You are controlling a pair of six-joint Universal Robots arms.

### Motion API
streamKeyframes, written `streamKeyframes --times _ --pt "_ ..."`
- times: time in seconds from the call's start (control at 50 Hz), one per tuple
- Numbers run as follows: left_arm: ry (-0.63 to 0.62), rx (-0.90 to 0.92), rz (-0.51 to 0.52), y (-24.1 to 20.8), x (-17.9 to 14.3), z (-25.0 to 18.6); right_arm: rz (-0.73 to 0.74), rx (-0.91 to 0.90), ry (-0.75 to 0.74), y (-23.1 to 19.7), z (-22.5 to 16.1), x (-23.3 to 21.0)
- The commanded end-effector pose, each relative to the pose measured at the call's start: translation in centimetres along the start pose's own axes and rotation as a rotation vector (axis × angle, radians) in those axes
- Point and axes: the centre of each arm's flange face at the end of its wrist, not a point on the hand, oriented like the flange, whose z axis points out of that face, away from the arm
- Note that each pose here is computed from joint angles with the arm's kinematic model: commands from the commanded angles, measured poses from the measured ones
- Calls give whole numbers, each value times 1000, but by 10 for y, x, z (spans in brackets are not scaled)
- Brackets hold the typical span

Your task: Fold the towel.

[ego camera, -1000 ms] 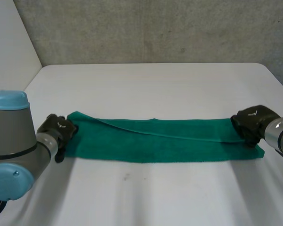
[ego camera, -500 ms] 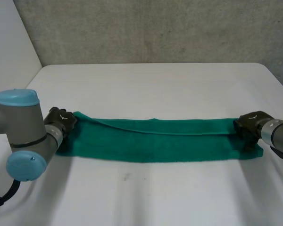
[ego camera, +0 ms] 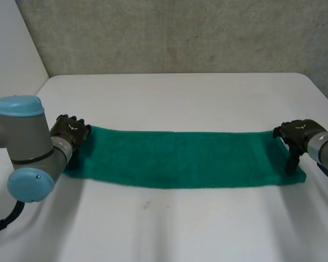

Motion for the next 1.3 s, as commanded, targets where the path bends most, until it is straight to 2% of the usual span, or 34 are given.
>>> streamKeyframes --times 0.02,0.22,0.6,0.72,0.84,0.92,1.02,1.06,1.08,1.12,1.14,1.16,1.22,1.3 --pt "-1 -1 1 1 -1 -1 -4 39 -78 9 -29 -17" --pt "15 -12 -5 5 0 -21 35 27 -51 36 -24 -8" --pt "22 -6 -7 4 -2 -33 21 2 11 56 1 5" --pt "13 -6 -11 4 -6 -38 -15 -44 170 62 5 46" --pt "-13 -15 -22 7 -17 -44 -201 -85 344 57 -1 94" --pt "-18 -16 -26 7 -19 -46 -247 -52 375 42 -3 98" --pt "-22 -7 -37 5 -19 -50 -230 278 240 -49 -18 21" --pt "-22 -3 -51 3 -19 -52 -232 339 197 -65 -24 -1" --pt "-24 2 -71 2 -20 -54 -246 407 148 -80 -33 -26" --pt "-29 14 -106 -1 -22 -57 -260 448 116 -89 -38 -41" --pt "-34 24 -121 -4 -23 -59 -295 539 42 -105 -53 -75" --pt "-35 26 -127 -4 -24 -60 -295 540 41 -105 -53 -75" --pt "-42 38 -144 -7 -26 -63 -381 739 -215 -120 -91 -170" --pt "-40 51 -142 -11 -25 -66 -431 772 -392 -102 -101 -223"
